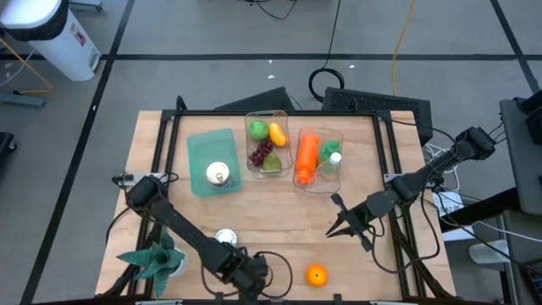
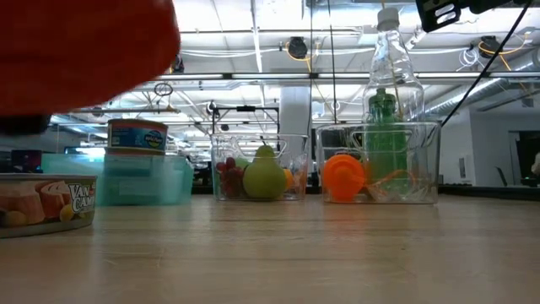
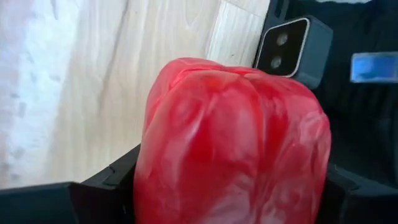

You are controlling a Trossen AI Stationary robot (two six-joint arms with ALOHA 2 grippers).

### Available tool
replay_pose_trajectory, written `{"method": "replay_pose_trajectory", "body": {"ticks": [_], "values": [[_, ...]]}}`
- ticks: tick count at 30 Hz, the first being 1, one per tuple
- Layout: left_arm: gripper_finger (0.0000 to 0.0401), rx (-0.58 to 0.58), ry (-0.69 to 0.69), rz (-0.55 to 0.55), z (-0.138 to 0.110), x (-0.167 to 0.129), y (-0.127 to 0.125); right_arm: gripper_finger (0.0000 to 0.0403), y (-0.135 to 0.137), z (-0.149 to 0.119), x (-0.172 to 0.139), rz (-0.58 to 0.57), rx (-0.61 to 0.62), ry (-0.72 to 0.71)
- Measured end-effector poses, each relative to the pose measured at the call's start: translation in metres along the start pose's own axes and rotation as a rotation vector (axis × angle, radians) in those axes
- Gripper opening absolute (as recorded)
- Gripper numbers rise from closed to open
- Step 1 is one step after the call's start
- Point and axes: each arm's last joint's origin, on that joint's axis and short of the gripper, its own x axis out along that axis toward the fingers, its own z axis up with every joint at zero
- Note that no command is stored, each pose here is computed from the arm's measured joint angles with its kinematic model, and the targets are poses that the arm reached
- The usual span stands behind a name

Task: Pick & Place Food Item
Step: Put the red bell pepper into the left transparent bin

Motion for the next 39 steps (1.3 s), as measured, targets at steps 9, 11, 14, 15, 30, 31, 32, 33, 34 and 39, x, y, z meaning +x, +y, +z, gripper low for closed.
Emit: {"method": "replay_pose_trajectory", "body": {"ticks": [9, 11, 14, 15, 30, 31, 32, 33, 34, 39], "values": [[0.031, 0.158, -0.255, 0.008, 0.023, -0.065, 0.003, 0.0018, 0.0, -0.001, 0.001, 0.001, -0.009, 0.004], [0.0311, 0.231, -0.327, 0.038, 0.026, -0.087, 0.005, 0.0018, 0.0, 0.0, 0.001, 0.0, -0.01, 0.003], [0.0313, 0.363, -0.448, 0.077, 0.028, -0.126, 0.008, 0.0018, 0.0, 0.0, 0.001, 0.001, -0.011, 0.0], [0.0314, 0.394, -0.484, 0.095, 0.028, -0.139, 0.011, 0.0018, 0.0, 0.001, 0.001, 0.0, -0.011, -0.008], [0.0293, 0.526, -0.749, 0.221, -0.024, -0.27, 0.095, 0.0018, 0.0, 0.005, 0.001, -0.003, 0.012, -0.05], [0.0293, 0.525, -0.754, 0.221, -0.032, -0.27, 0.103, 0.0018, 0.0, 0.005, 0.001, -0.005, 0.017, -0.049], [0.0294, 0.52, -0.77, 0.218, -0.039, -0.27, 0.111, 0.0018, 0.0, 0.005, 0.001, -0.006, 0.019, -0.051], [0.0296, 0.512, -0.797, 0.211, -0.046, -0.27, 0.119, 0.0018, 0.0, 0.005, 0.001, -0.005, 0.019, -0.062], [0.0298, 0.504, -0.824, 0.2, -0.053, -0.27, 0.126, 0.0018, 0.0, 0.004, 0.001, -0.003, 0.019, -0.08], [0.03, 0.474, -0.93, 0.142, -0.083, -0.259, 0.162, 0.0018, 0.001, 0.0, -0.001, 0.021, -0.009, -0.188]]}}
